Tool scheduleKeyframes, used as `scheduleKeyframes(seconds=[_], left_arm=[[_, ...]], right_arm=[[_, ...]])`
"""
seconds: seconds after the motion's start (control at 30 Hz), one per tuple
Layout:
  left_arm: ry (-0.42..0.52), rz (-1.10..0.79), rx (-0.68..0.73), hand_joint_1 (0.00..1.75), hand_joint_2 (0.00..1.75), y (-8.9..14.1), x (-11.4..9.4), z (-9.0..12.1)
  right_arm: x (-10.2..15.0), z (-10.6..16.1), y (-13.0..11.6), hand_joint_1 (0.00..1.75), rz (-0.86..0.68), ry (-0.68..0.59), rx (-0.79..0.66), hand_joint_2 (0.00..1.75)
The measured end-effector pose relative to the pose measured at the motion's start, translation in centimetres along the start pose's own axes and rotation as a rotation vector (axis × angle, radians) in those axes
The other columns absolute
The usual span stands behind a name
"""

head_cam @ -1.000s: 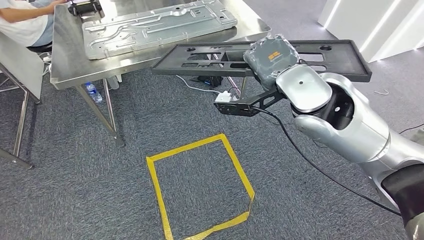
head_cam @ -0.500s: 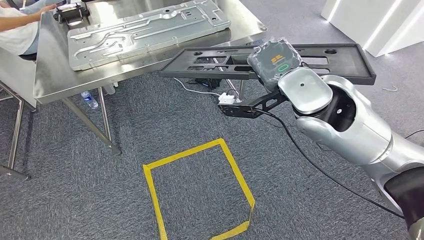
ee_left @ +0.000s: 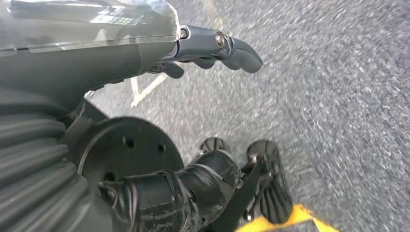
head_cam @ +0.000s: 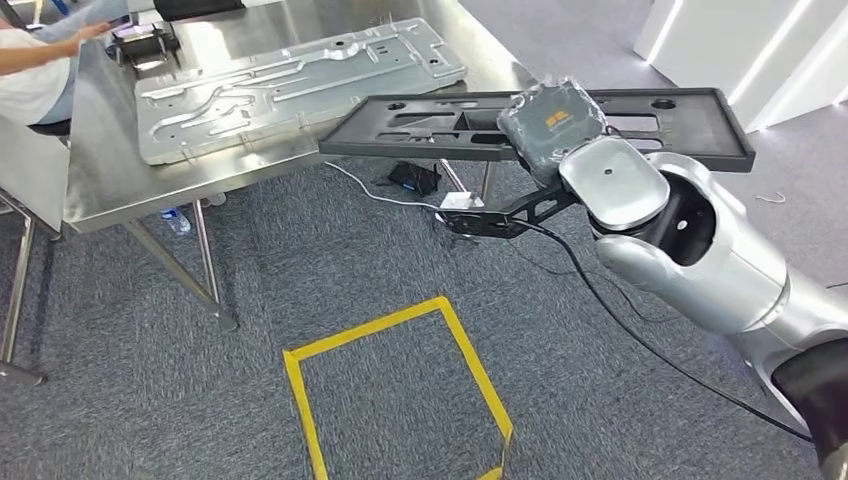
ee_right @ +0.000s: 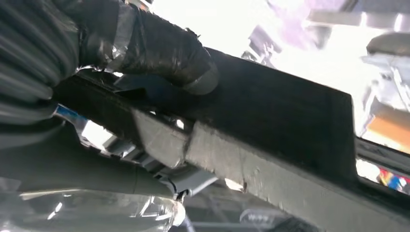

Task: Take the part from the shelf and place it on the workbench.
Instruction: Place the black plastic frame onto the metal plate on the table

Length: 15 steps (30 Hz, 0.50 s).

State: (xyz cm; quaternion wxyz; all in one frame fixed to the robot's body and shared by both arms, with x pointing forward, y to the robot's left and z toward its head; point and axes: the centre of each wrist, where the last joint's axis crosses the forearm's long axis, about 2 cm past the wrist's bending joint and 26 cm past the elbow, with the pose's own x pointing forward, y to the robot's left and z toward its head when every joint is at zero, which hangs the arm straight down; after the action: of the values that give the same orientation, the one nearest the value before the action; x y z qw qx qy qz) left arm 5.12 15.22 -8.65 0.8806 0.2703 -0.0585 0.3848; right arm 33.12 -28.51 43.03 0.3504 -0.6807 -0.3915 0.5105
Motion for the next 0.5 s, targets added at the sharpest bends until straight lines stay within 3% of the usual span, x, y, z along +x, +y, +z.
scheduleKeyframes(seconds=[0.5], left_arm=[[0.018, 0.0, 0.009, 0.0, 1.75, 0.15, -0.16, -0.04]], right_arm=[[0.13, -0.1, 0.53, 1.75, 0.001, -0.006, 0.022, 1.75]])
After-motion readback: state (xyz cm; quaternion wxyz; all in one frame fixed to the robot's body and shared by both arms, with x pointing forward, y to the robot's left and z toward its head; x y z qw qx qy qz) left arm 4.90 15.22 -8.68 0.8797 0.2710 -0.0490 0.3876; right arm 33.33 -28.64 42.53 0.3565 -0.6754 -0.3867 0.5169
